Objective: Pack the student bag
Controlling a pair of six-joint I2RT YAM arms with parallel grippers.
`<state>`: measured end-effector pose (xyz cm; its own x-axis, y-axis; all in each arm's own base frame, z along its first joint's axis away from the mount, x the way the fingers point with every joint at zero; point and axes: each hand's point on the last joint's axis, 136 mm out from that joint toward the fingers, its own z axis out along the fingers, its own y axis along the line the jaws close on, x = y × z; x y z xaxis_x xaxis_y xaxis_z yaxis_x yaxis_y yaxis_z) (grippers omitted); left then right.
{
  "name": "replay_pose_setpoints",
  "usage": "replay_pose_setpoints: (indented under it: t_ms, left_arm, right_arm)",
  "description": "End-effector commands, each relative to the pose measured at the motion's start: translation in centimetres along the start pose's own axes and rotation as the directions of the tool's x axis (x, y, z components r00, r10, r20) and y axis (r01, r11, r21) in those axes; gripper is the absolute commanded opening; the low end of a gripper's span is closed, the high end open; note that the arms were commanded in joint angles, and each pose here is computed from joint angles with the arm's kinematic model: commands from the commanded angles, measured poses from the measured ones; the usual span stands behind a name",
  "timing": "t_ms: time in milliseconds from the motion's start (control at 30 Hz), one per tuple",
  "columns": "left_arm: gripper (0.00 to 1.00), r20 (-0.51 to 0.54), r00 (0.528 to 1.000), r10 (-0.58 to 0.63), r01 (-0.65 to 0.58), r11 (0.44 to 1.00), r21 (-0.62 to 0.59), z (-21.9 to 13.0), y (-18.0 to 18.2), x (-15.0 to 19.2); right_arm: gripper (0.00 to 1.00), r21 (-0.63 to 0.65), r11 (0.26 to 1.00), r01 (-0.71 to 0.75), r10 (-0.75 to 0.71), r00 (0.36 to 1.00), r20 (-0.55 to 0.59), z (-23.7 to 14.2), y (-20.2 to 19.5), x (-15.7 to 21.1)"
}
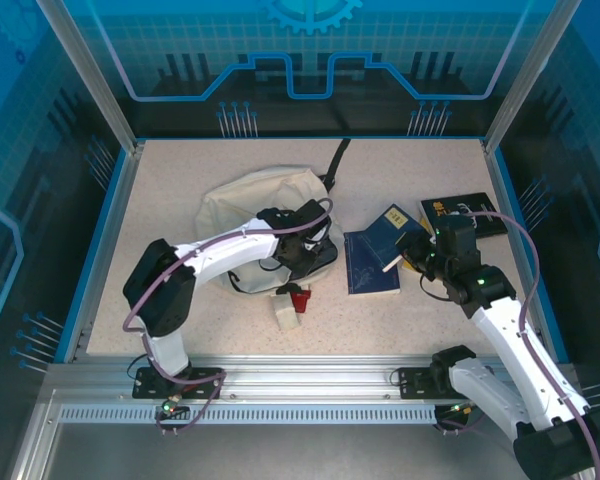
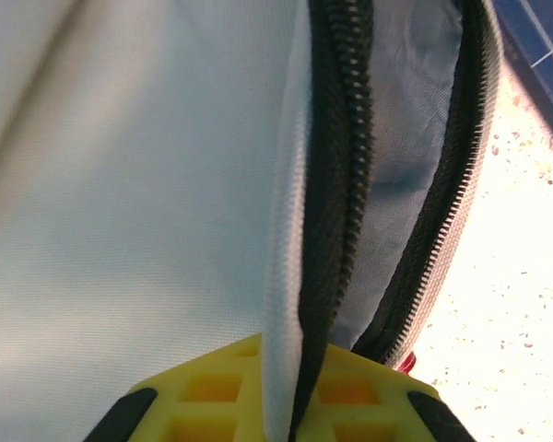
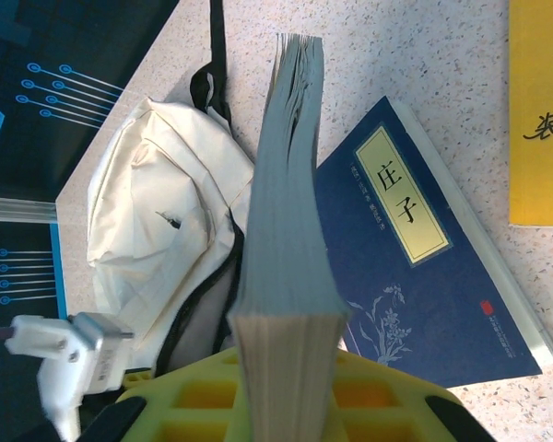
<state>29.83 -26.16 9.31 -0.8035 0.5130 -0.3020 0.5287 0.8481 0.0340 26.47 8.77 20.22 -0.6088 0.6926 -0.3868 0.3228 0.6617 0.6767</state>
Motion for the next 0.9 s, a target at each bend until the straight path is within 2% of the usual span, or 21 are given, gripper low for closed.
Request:
replay_pose_setpoints:
  t_ms: [0,167,367,533,667,867]
  left_arm:
    - [0.08,0.124,0.992,0.033,-0.027,0.998,-0.048,-3.6,1.0,-2.0]
    - [0.08,0.257,0.964,0.065,-0.031,0.990,-0.135,-8.0,2.7,-4.7]
    - [0.05,0.453,0.887,0.092,0.043,0.960,-0.277,-14.0,5.3,-9.1]
    - [0.04,0.584,0.808,0.075,0.097,0.961,-0.258,-17.6,5.4,-12.1]
    - [0.04,0.609,0.791,0.062,0.106,0.966,-0.236,-18.3,5.0,-13.3]
    - [0.04,0.601,0.797,0.059,0.096,0.970,-0.223,-17.9,4.6,-13.7]
  right_arm:
    - [0.15,-0.053,0.999,-0.006,0.006,1.000,0.008,-0.3,1.0,-0.1]
    - [0.15,-0.094,0.996,0.007,-0.008,1.000,-0.014,-0.1,2.0,0.5]
    - [0.15,-0.207,0.976,0.061,-0.078,0.994,-0.071,0.1,5.2,2.8]
    - [0.16,-0.312,0.947,0.075,-0.122,0.983,-0.135,0.8,8.4,6.2]
    - [0.15,-0.327,0.943,0.062,-0.135,0.969,-0.205,2.5,9.8,8.9]
    - [0.15,-0.360,0.932,0.036,-0.136,0.957,-0.256,5.5,12.4,11.3]
